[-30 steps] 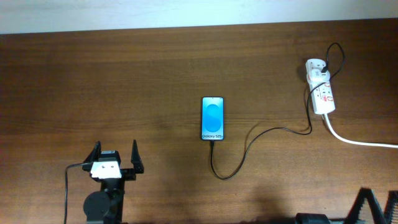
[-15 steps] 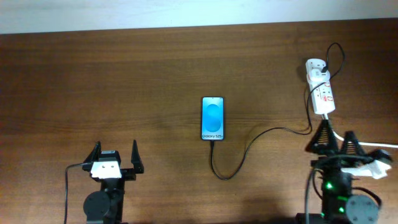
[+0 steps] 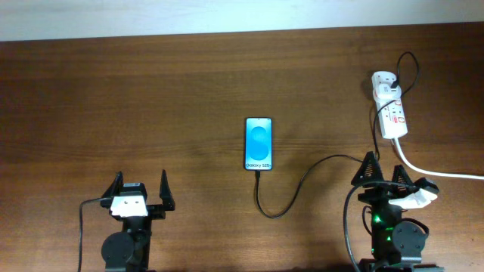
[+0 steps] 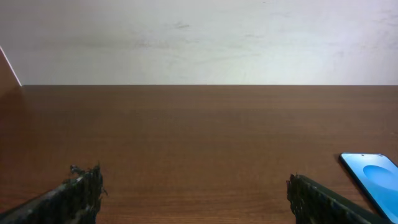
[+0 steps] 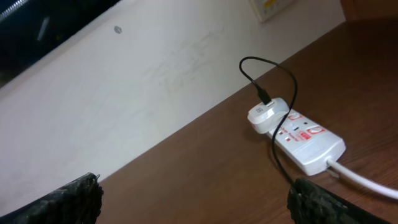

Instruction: Plug charger to phone and switch on socket

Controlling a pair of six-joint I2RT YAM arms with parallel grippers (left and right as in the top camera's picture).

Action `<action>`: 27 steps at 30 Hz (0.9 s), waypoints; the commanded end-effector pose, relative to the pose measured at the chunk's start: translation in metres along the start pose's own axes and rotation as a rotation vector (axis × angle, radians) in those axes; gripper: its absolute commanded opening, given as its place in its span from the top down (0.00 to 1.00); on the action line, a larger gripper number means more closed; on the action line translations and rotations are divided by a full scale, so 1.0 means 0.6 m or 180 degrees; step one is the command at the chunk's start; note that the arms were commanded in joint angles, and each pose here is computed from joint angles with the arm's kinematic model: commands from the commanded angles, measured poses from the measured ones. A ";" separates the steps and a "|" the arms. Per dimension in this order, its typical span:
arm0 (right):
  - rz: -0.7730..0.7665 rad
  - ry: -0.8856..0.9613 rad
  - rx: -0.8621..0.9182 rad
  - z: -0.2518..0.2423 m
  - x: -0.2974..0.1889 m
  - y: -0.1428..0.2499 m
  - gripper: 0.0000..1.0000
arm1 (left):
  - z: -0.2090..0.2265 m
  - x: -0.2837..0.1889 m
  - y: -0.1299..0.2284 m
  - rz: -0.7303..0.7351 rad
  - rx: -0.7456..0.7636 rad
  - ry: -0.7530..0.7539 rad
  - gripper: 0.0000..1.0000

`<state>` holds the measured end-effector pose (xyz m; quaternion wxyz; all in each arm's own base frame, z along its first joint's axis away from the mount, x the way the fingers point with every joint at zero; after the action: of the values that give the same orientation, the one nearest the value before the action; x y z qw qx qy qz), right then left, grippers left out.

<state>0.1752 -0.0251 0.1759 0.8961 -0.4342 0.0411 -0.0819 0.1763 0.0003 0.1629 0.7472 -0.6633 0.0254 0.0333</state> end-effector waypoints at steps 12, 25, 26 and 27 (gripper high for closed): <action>0.0317 -0.0087 -0.1047 -0.005 -0.002 0.027 0.01 | 0.000 0.000 0.003 0.0007 0.0062 -0.0010 0.01; 0.0376 -0.0320 -0.1870 0.004 -0.003 0.033 0.01 | 0.000 0.000 0.003 0.0007 0.0062 -0.0009 0.01; 0.0377 -0.0321 -0.1868 0.004 -0.003 0.033 0.01 | 0.000 0.000 0.003 0.0006 0.0063 -0.0010 0.01; 0.0379 -0.0322 -0.1849 0.004 -0.003 0.033 0.01 | 0.000 0.000 0.003 0.0006 0.0063 -0.0010 0.01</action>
<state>0.1761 -0.0139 0.1631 0.7407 -0.6698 0.0523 -0.0017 0.1763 0.0003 0.1629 0.7472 -0.6633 0.0254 0.0333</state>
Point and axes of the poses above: each gripper's point midway between its finger pads, its own x axis out along the fingers, its own z axis along the line the jaws close on, y = z × x, the point moved 7 cm from there along -x, back along the fingers, and after that the axes turned 6 degrees about x, right-handed, at the moved point
